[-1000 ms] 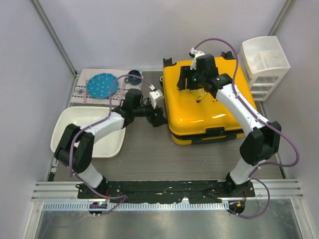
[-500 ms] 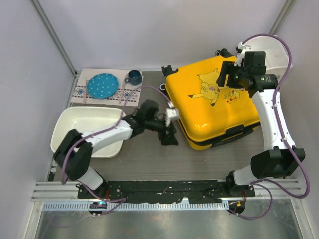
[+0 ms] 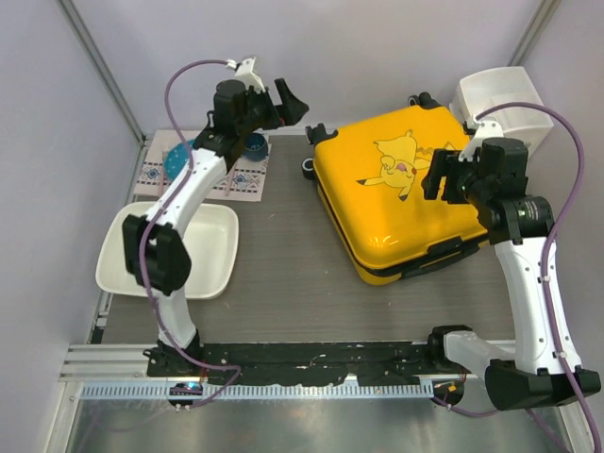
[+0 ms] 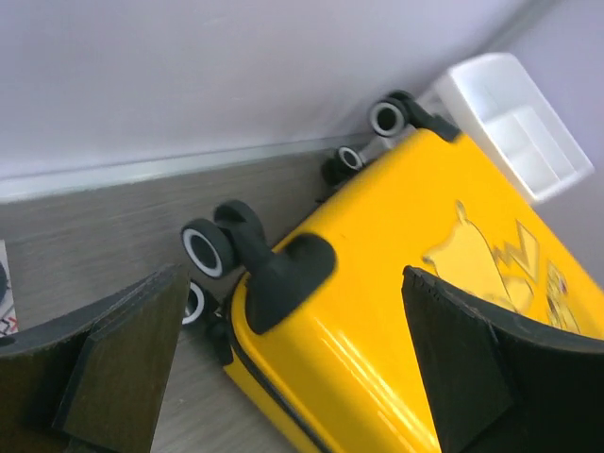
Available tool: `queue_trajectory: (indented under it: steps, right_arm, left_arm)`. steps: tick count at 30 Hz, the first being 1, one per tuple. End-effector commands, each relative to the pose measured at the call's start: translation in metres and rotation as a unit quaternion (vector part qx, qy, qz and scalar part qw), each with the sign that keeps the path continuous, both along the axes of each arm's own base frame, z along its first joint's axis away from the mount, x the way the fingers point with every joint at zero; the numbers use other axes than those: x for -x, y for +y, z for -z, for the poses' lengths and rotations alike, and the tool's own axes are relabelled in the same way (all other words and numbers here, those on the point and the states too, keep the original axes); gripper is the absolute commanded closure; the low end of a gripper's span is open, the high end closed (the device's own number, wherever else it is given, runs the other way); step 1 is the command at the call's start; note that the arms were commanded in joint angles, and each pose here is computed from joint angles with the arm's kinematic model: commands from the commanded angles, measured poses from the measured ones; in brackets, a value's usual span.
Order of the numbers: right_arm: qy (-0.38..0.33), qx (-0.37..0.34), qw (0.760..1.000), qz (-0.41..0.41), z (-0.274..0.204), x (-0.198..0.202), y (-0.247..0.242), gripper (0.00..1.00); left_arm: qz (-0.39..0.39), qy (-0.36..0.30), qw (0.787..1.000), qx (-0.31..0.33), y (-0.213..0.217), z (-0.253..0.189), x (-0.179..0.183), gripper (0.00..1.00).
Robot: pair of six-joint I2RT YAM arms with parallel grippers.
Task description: Open, take out, and arrange the luggage
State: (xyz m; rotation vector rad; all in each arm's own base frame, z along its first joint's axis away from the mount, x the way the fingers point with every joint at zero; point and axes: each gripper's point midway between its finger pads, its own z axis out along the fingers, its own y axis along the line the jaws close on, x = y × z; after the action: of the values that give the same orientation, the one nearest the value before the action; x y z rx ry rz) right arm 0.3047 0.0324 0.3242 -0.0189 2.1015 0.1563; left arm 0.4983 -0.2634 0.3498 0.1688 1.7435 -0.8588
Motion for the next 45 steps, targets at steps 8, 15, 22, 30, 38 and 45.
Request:
queue_trajectory:
  steps: [8, 15, 22, 30, 38, 45]
  right_arm:
    - [-0.006, 0.062, 0.996, 0.065, 0.001, 0.020, -0.035, 0.23]
    - [0.002, 0.078, 0.995, 0.068, 0.007, 0.022, -0.040, 0.23]
    - [0.002, 0.084, 0.994, 0.063, 0.008, 0.023, -0.040, 0.23]
    - [0.000, 0.084, 0.995, 0.060, 0.006, 0.028, -0.040, 0.23]
    - [0.001, 0.087, 0.994, 0.059, 0.009, 0.032, -0.041, 0.23]
    - [-0.013, 0.109, 0.990, 0.087, -0.003, 0.032, -0.053, 0.22]
  left_arm:
    - [-0.126, 0.146, 0.975, 0.111, -0.028, 0.064, -0.095, 0.01]
    - [-0.102, 0.195, 0.968, 0.125, -0.070, 0.096, -0.083, 0.00]
    - [-0.073, 0.211, 0.963, 0.147, -0.099, 0.113, -0.090, 0.00]
    - [-0.069, 0.207, 0.964, 0.150, -0.099, 0.119, -0.094, 0.12]
    - [-0.055, 0.167, 0.969, 0.176, -0.077, 0.092, -0.089, 0.89]
    - [-0.057, 0.169, 0.972, 0.156, -0.045, 0.085, -0.030, 1.00]
